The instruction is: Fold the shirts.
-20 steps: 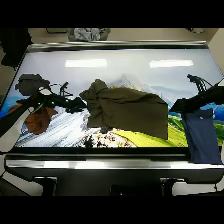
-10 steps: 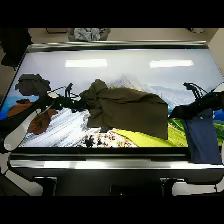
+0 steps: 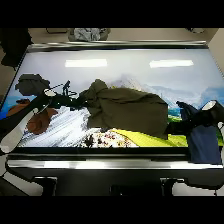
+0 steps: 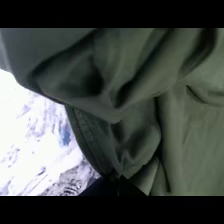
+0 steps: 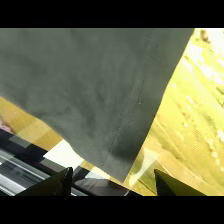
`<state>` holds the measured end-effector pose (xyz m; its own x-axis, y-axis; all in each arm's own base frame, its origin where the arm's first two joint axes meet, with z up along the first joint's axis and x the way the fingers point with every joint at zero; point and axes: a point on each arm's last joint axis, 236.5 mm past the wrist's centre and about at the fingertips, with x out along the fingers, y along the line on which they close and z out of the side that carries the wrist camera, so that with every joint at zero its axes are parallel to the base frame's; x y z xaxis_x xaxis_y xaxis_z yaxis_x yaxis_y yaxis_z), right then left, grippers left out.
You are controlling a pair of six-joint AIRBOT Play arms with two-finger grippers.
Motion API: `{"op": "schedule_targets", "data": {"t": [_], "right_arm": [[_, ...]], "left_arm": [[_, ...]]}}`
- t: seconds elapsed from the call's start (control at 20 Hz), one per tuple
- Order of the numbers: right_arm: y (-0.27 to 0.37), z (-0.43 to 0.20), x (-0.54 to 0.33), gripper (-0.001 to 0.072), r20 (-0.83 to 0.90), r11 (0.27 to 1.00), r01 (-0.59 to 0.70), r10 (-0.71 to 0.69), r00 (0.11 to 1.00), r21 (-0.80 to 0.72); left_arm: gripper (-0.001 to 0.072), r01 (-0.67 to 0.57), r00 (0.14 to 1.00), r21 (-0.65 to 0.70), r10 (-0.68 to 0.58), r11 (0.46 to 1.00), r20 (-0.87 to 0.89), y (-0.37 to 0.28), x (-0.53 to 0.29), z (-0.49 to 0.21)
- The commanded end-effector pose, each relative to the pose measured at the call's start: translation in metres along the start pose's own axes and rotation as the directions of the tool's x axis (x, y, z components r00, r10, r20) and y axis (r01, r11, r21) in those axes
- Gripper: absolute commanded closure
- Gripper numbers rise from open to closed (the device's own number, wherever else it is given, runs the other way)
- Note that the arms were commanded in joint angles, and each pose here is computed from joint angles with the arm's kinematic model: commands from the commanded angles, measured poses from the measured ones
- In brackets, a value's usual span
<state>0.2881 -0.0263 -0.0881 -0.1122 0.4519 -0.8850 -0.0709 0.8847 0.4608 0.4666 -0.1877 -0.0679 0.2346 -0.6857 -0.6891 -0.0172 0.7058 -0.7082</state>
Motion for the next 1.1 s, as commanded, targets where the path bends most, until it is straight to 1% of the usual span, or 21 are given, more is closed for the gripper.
{"op": "schedule_targets", "data": {"t": [0.0,0.1,0.15,0.2,0.25,0.3,0.4,0.5,0.55,0.6,0.65,0.75,0.85,0.95,1.0,1.05], "right_arm": [[-0.007,-0.004,0.016,0.0095,0.017,0.999,0.014,-0.015,1.0,0.052],[-0.004,0.001,0.02,0.0107,0.047,0.996,-0.003,-0.001,0.999,0.085],[0.003,0.008,0.023,0.0117,0.08,0.994,-0.037,0.029,0.996,0.1],[0.01,0.014,0.025,0.0139,0.11,0.99,-0.075,0.063,0.992,0.115],[0.014,0.016,0.027,0.0191,0.121,0.987,-0.101,0.086,0.989,0.126],[0.017,0.015,0.029,0.0224,0.111,0.984,-0.119,0.105,0.988,0.131],[0.02,0.01,0.032,0.0225,0.088,0.982,-0.137,0.126,0.988,0.134],[0.026,0.008,0.037,0.023,0.054,0.988,-0.121,0.116,0.992,0.094],[0.03,0.008,0.041,0.032,0.037,0.993,-0.103,0.101,0.994,0.061],[0.033,0.01,0.046,0.0664,0.029,0.996,-0.076,0.075,0.997,0.038],[0.033,0.016,0.048,0.0672,0.04,0.998,-0.058,0.056,0.998,0.029],[0.038,0.023,0.037,0.0674,0.05,0.998,-0.057,0.058,0.997,-0.035],[0.044,0.035,0.006,0.0674,0.08,0.991,-0.02,0.031,0.996,-0.134],[0.055,0.063,-0.056,0.0674,0.214,0.969,0.094,-0.044,0.976,-0.23],[0.068,0.082,-0.105,0.0674,0.333,0.943,0.19,-0.093,0.938,-0.273],[0.086,0.096,-0.166,0.0673,0.476,0.897,0.317,-0.143,0.867,-0.307]], "left_arm": [[0.068,0.011,1.0,0.041,-0.011,0.999,0.001,-0.012,-0.009,-0.001],[0.0679,0.014,1.0,0.049,-0.014,0.999,0.009,-0.016,-0.013,0.001],[0.068,0.015,1.0,0.051,-0.015,0.999,0.011,-0.017,-0.013,0.001],[0.068,0.015,1.0,0.052,-0.016,0.999,0.013,-0.018,-0.014,0.001],[0.068,0.016,1.0,0.052,-0.016,0.999,0.012,-0.018,-0.014,0.001],[0.068,0.016,1.0,0.054,-0.017,0.998,0.013,-0.018,-0.015,0.001],[0.068,0.017,1.0,0.056,-0.018,0.998,0.016,-0.02,-0.016,0.001],[0.068,0.018,1.0,0.061,-0.02,0.998,0.02,-0.022,-0.018,0.002],[0.068,0.02,1.0,0.063,-0.022,0.998,0.019,-0.024,-0.02,0.002],[0.068,0.024,1.0,0.065,-0.025,0.998,0.012,-0.025,-0.021,0.0],[0.068,0.029,1.0,0.065,-0.03,0.997,0.004,-0.026,-0.024,-0.001],[0.0681,0.039,0.999,0.084,-0.04,0.996,0.015,-0.031,-0.04,0.001],[0.0682,0.04,0.993,0.138,-0.054,0.99,0.1,-0.048,-0.078,0.018],[0.0682,0.031,0.966,0.239,-0.09,0.971,0.241,-0.089,-0.142,0.038],[0.0682,0.014,0.936,0.307,-0.12,0.952,0.332,-0.119,-0.188,0.046],[0.0682,-0.014,0.894,0.378,-0.158,0.926,0.42,-0.153,-0.236,0.049]]}}
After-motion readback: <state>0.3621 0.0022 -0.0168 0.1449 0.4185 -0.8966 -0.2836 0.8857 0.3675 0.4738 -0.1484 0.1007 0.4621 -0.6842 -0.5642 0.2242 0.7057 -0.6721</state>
